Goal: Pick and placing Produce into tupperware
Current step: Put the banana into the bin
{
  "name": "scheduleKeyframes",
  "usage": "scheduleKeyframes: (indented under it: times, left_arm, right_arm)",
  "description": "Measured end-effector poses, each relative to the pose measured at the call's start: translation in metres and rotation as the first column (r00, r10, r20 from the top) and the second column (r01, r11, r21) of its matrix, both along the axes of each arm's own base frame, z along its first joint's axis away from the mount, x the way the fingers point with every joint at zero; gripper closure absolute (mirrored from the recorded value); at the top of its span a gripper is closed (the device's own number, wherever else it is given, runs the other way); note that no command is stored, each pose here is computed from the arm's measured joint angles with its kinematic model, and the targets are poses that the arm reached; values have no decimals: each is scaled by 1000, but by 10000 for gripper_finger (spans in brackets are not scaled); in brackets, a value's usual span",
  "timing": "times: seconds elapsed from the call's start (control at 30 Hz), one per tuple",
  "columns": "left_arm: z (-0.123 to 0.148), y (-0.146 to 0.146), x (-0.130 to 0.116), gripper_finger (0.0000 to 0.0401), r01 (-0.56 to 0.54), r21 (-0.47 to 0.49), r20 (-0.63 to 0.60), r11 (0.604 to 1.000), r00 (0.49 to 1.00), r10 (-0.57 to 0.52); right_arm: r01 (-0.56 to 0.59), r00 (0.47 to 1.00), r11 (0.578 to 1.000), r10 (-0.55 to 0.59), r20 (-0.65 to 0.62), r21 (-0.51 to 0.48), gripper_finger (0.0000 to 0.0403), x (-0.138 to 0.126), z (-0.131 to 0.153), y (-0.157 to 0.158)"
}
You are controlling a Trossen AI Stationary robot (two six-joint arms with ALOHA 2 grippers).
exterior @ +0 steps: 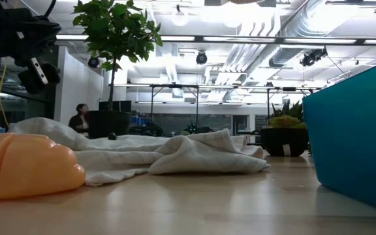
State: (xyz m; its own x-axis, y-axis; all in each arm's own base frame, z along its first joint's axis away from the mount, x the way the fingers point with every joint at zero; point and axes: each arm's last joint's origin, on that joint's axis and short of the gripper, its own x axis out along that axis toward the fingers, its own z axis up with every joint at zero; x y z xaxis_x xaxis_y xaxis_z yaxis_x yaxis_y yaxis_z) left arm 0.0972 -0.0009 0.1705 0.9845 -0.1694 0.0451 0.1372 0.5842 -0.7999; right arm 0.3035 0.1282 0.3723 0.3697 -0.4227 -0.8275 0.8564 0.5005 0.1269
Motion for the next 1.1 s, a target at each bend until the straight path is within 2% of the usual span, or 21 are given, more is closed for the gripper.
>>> scheduleKeyframes:
  times: [0.4, 0.67, 0.93, 1.1]
  left_arm:
    - [0, 0, 0, 400, -10, -13, -2, 1000, 1000, 10]
    - [0, 2, 0, 400, -62, -73, -12, 995, 998, 61]
    - [-1, 2, 0, 400, -61, -121, -27, 991, 998, 58]
    - [-1, 2, 0, 400, -68, -140, -32, 988, 997, 64]
  right_arm:
    - [-139, 990, 984, 140, -9, 111, 269, -32, -1, 59]
    - [-212, 977, 962, 213, 12, 171, 269, -59, -1, 95]
    - [-325, 946, 924, 320, 58, 202, 269, -85, 0, 126]
    - [-350, 936, 902, 350, 48, 252, 269, -97, -1, 138]
